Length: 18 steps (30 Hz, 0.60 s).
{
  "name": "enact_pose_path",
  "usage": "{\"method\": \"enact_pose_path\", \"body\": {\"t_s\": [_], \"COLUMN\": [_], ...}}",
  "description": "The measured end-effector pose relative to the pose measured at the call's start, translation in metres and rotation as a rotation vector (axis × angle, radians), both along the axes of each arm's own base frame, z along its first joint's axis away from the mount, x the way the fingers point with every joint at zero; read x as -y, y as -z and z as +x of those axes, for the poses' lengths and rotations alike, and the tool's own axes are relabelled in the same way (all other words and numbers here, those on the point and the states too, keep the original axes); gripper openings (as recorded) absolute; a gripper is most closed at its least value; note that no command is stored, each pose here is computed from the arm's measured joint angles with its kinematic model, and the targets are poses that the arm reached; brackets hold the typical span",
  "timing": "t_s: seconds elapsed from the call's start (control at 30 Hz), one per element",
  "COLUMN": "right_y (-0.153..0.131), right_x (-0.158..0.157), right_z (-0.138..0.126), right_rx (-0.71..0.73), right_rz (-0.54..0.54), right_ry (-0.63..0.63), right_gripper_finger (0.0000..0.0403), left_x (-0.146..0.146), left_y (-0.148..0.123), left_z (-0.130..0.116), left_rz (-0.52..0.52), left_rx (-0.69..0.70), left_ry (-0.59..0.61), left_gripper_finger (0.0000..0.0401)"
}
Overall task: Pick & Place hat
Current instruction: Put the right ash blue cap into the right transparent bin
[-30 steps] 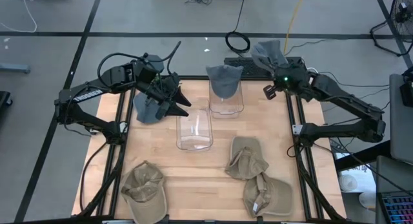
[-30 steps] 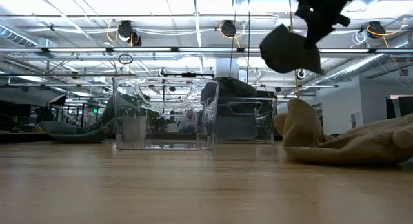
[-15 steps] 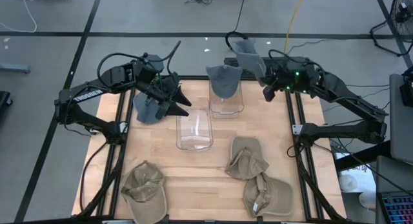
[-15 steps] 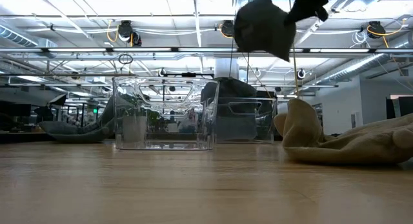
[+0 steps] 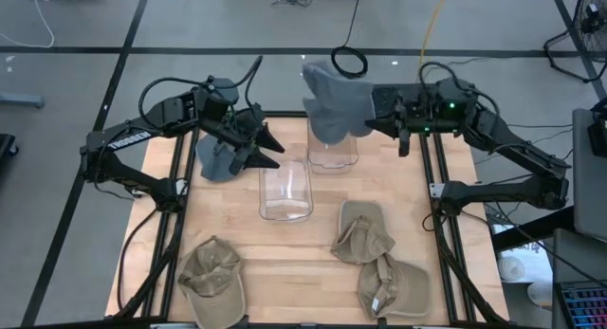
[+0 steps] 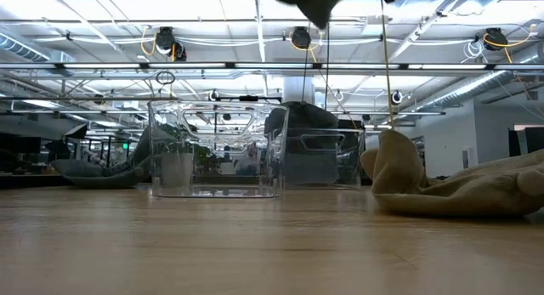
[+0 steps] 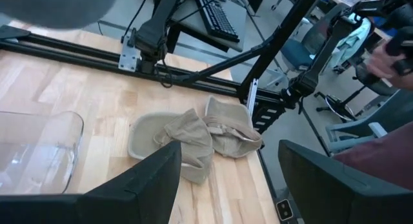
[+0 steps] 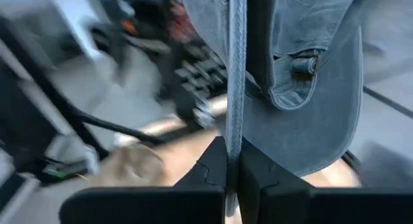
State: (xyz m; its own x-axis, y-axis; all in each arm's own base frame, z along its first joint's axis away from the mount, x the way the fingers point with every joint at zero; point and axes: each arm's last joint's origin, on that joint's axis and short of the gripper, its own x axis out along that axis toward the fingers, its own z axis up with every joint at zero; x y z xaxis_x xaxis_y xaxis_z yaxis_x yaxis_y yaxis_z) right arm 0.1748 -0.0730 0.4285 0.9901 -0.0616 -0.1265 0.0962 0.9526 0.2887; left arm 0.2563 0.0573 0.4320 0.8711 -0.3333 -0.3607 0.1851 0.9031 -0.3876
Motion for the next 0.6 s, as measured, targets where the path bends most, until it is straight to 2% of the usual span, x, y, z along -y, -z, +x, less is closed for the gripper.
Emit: {"method": "enact_pose_path", "body": {"t_s": [0.4, 0.6], "right_y": [-0.031, -0.038], "right_x": [-0.025, -0.036], "right_z": [0.009, 0.022], "right_rx": [0.308, 0.413], "right_rz": [-0.073, -0.095], "right_ry": [-0.196, -0.318], "right_gripper_finger": [0.0000, 0.0000], "left_x": [0.000, -0.001], "left_y": [0.000, -0.006], "left_z": [0.000, 0.003], "left_rz": [-0.006, 0.001], "left_rx": [-0.001, 0.065], "left_ry": [-0.004, -0.012], "left_gripper_finger": [0.0269, 0.0269]}}
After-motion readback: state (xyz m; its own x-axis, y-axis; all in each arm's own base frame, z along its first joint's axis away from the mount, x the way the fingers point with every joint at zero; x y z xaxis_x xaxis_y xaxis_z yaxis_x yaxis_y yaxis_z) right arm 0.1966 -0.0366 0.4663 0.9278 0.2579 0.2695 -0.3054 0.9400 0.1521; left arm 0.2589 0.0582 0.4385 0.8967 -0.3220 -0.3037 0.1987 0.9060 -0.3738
